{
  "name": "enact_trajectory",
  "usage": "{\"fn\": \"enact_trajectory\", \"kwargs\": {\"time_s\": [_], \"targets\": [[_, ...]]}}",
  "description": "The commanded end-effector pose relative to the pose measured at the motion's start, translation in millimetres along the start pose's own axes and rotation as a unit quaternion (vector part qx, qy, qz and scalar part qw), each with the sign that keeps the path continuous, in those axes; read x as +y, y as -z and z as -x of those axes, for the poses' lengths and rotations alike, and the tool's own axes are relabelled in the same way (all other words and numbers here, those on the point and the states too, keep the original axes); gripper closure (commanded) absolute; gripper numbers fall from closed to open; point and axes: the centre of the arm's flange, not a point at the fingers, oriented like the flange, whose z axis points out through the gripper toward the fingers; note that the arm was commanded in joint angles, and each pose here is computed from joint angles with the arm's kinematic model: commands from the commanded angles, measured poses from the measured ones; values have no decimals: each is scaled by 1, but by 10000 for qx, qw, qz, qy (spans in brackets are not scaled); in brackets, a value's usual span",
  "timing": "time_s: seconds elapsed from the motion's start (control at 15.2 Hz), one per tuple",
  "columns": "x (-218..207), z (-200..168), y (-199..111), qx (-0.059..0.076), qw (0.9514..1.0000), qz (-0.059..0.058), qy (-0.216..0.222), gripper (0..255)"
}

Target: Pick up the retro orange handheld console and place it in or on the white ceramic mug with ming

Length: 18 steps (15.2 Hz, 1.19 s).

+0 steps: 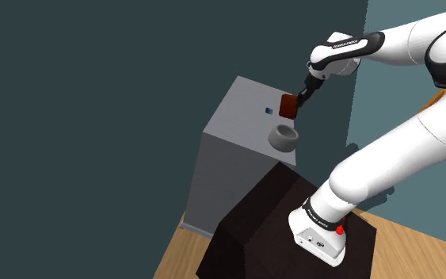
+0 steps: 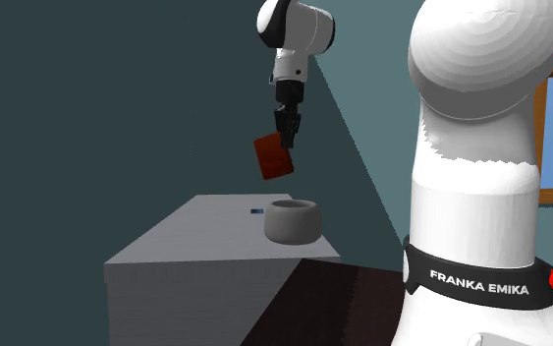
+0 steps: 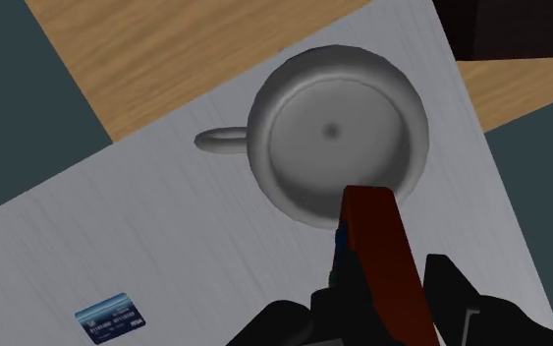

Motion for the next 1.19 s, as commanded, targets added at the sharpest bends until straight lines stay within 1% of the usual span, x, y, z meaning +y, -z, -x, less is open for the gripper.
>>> {"fn": "enact_trajectory", "kwargs": {"time_s": [0.0, 0.13, 1.12], "targets": [[8, 22, 4, 0, 10000, 1, 6, 255], [20, 53, 10, 0, 10000, 1, 6, 255], [18, 58, -69, 0, 10000, 1, 6, 255]]}}
